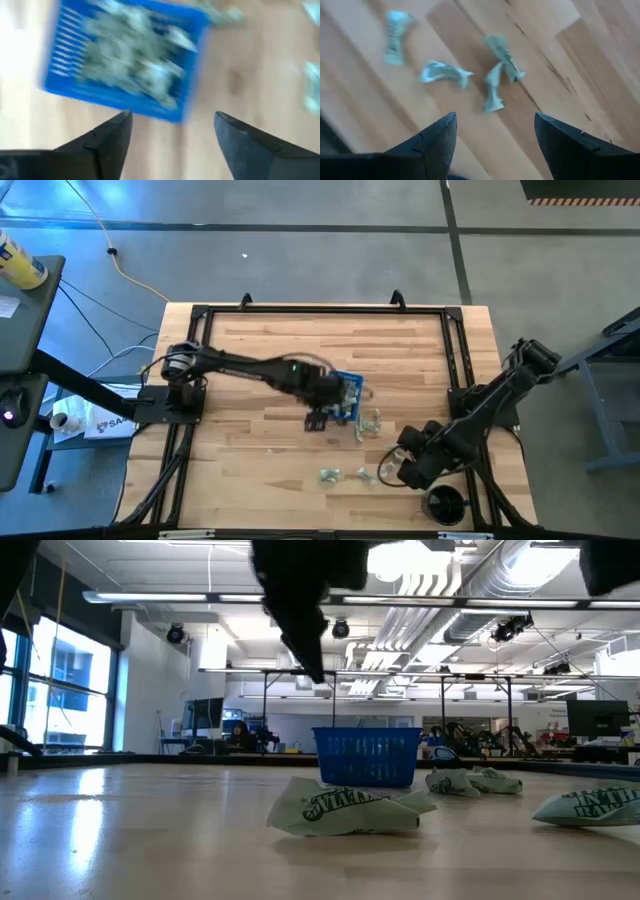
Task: Pick and place Stevia / Truvia into bins
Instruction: Put the stevia packet into the blue basket
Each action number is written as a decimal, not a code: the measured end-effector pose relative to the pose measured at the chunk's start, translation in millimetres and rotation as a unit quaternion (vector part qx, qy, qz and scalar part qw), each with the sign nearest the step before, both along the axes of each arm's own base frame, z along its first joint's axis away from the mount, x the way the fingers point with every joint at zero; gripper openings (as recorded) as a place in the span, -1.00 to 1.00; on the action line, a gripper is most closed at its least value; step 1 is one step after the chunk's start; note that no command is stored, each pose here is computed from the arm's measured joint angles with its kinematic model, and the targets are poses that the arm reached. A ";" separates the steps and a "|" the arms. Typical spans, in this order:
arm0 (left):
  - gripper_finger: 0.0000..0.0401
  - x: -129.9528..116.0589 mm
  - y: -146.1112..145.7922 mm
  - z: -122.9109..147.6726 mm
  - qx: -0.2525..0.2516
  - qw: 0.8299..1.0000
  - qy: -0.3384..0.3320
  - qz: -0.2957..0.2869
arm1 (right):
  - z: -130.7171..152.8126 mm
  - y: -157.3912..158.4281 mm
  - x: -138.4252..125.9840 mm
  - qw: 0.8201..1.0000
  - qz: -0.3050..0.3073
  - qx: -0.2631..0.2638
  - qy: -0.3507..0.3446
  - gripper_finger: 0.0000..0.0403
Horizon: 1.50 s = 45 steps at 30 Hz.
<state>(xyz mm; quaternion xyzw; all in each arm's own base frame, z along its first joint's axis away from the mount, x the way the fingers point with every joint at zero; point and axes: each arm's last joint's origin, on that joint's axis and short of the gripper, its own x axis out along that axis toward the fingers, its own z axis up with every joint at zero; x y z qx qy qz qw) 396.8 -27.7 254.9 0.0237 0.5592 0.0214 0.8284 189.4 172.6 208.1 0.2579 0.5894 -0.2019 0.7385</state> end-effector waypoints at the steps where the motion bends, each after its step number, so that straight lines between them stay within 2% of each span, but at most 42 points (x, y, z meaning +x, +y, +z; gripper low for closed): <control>1: 0.62 -4.2 -7.7 0.4 -0.002 1.000 0.005 -0.007 | -6.5 -1.0 1.7 1.000 -0.003 0.004 0.009 0.26; 4: 0.69 -16.7 -25.3 2.0 -0.001 1.000 0.005 -0.012 | -23.9 -0.5 4.7 1.000 0.002 -0.002 0.024 0.26; 9: 0.71 -42.1 -43.1 -24.3 0.007 0.999 0.050 0.021 | -40.5 -1.5 6.4 0.999 0.000 -0.034 0.024 0.26; 12: 0.71 -60.9 -47.6 -34.6 -0.004 0.997 0.054 0.051 | -48.1 -1.0 11.3 1.000 0.006 -0.027 0.009 0.26; 17: 0.72 -85.7 -45.3 -49.1 -0.014 0.994 0.039 0.099 | -63.4 0.4 14.1 0.999 0.026 -0.022 0.037 0.26; 21: 0.72 -94.8 -41.5 -55.1 -0.008 0.993 0.056 0.106 | -66.6 -0.6 15.4 0.998 0.035 -0.031 0.041 0.26; 25: 0.72 -94.6 -42.2 -55.1 -0.007 0.994 0.057 0.089 | -66.5 -2.4 16.8 0.998 0.044 -0.039 0.038 0.22; 29: 0.72 -94.4 -42.8 -55.1 -0.015 0.994 0.058 0.087 | -66.7 -5.4 18.8 0.997 0.048 -0.042 0.040 -0.06; 32: 0.72 -94.4 -42.8 -55.1 -0.014 0.994 0.058 0.086 | -66.8 -8.7 21.1 0.997 0.041 -0.041 0.042 -0.43; 35: 0.72 -94.7 -42.7 -55.2 -0.014 0.994 0.060 0.086 | -66.5 -10.8 24.1 0.998 0.040 -0.018 0.051 -0.85; 36: 0.72 -95.1 -42.7 -55.2 -0.014 0.994 0.062 0.085 | -65.5 -10.8 25.6 0.998 0.045 -0.007 0.049 -0.92; 38: 0.72 -96.5 -42.5 -55.6 -0.014 0.994 0.070 0.085 | -59.2 -10.9 30.0 0.998 0.047 0.016 0.031 -0.93; 41: 0.72 -96.2 -42.5 -55.6 -0.014 0.994 0.069 0.086 | -33.7 -14.9 43.4 0.998 0.036 0.036 -0.024 -0.93; 45: 0.72 -95.9 -42.5 -55.5 -0.014 0.994 0.067 0.087 | 9.6 -39.3 64.0 0.991 0.013 -0.007 -0.131 -0.97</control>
